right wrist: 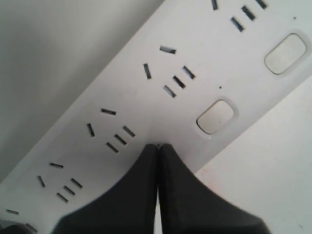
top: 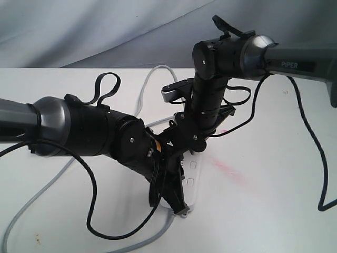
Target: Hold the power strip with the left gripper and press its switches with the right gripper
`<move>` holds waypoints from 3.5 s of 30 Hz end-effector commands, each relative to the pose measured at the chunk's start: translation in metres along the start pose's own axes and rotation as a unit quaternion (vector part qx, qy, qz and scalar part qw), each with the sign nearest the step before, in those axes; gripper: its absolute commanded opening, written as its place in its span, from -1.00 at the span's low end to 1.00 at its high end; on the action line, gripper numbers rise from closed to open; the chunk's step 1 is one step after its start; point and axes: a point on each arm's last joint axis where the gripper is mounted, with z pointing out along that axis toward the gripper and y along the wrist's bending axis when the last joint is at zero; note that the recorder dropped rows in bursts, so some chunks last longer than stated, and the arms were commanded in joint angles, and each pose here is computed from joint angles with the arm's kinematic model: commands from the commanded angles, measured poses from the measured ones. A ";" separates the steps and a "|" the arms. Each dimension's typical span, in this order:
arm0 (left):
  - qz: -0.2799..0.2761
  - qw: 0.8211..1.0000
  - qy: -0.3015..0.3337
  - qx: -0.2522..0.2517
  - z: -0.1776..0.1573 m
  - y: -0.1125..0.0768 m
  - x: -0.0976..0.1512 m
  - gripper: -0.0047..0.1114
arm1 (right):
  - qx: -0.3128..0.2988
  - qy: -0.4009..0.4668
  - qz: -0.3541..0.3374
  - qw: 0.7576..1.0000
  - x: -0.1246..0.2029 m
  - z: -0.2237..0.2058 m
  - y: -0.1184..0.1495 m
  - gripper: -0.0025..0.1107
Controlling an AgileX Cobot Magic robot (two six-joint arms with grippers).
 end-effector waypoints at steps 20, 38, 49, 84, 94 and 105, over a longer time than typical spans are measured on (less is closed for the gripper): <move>-0.004 1.000 0.026 0.014 0.006 -0.003 0.008 -0.92 | 0.001 0.049 0.016 0.999 0.029 0.066 0.000 -0.96; -0.004 1.000 0.026 0.014 0.006 -0.003 0.008 -0.92 | 0.002 0.090 0.033 0.995 0.044 0.077 0.001 -0.96; -0.005 1.000 0.024 0.013 0.006 -0.003 0.008 -0.92 | 0.008 0.013 0.027 1.000 0.039 0.044 0.001 -0.96; -0.064 0.980 -0.176 -0.065 -0.120 0.006 -0.037 -0.92 | 0.046 -0.395 0.143 0.906 0.211 -0.185 -0.026 -0.96; -0.170 0.936 -0.271 -0.146 -0.211 0.038 0.006 -0.92 | 0.098 -0.506 0.195 0.835 0.319 -0.197 -0.021 -0.96; -0.267 0.854 -0.370 -0.250 -0.265 0.007 0.112 -0.92 | 0.103 -0.563 0.207 0.793 0.383 -0.177 -0.014 -0.96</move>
